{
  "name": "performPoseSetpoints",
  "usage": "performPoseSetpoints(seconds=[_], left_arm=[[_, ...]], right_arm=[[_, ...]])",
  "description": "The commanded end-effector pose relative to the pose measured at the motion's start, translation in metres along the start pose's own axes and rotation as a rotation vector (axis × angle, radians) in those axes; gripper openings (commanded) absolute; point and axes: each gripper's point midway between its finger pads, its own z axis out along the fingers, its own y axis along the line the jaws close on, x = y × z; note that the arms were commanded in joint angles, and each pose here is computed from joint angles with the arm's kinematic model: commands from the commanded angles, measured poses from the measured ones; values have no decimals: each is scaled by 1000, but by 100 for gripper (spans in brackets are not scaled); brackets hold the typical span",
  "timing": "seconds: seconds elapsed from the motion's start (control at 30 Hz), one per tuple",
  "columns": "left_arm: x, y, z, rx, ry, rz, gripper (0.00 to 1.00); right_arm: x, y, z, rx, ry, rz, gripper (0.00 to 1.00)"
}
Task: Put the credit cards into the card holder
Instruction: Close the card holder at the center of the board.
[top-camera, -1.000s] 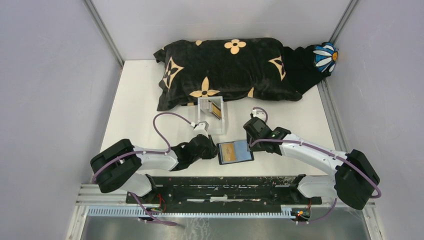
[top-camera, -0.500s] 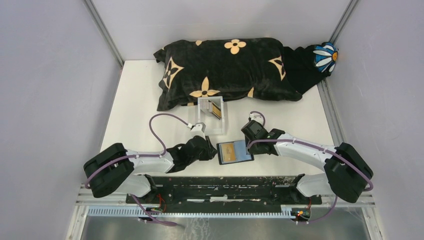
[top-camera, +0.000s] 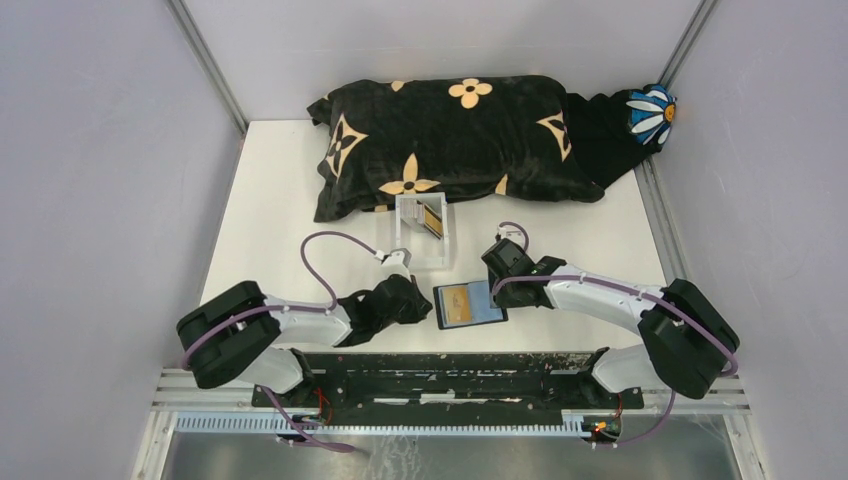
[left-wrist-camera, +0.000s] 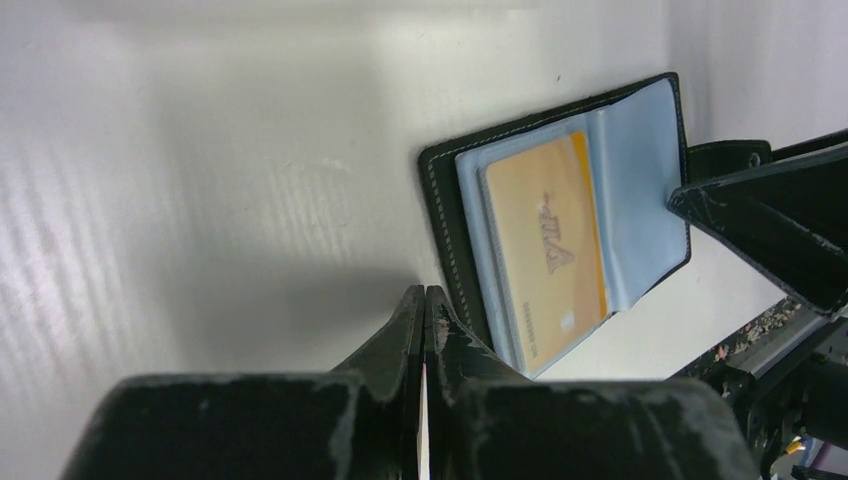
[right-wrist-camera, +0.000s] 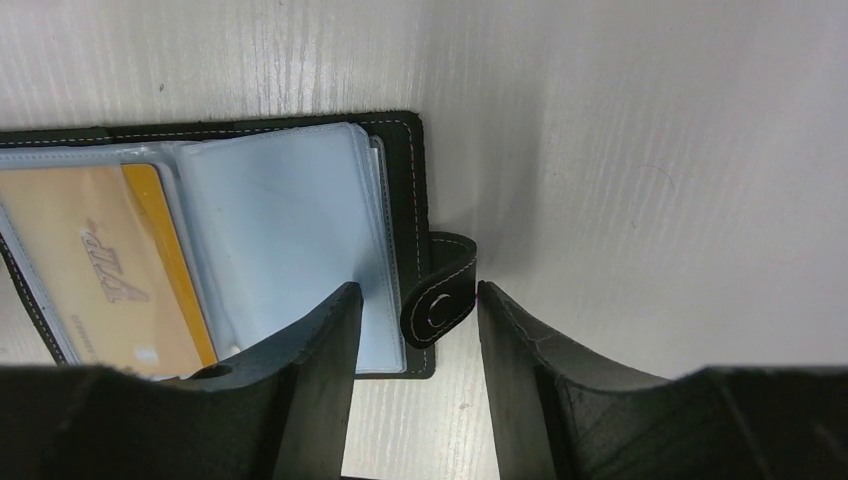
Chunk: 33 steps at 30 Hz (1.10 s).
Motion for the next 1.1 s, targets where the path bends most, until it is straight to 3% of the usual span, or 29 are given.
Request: performPoseSetpoints(seconds=[0.0,0.17,0.3,0.67,1.07], left_arm=[[22,18,11,-93,88,51,3],[49,28,20,-136,164,77,3],[54,27,18,-108,150,43,3],[11,-25,14,55,2,38,3],[-9,-69,27,144,-43,41,3]], right_arm=[[0,5,5,-26,3,30,52],[7,7,12,-41,39,43,52],[12,8,17,-44,63,41,52],[17,14,24,-66,92,44,51],[21,21,25,-99,111,50,51]])
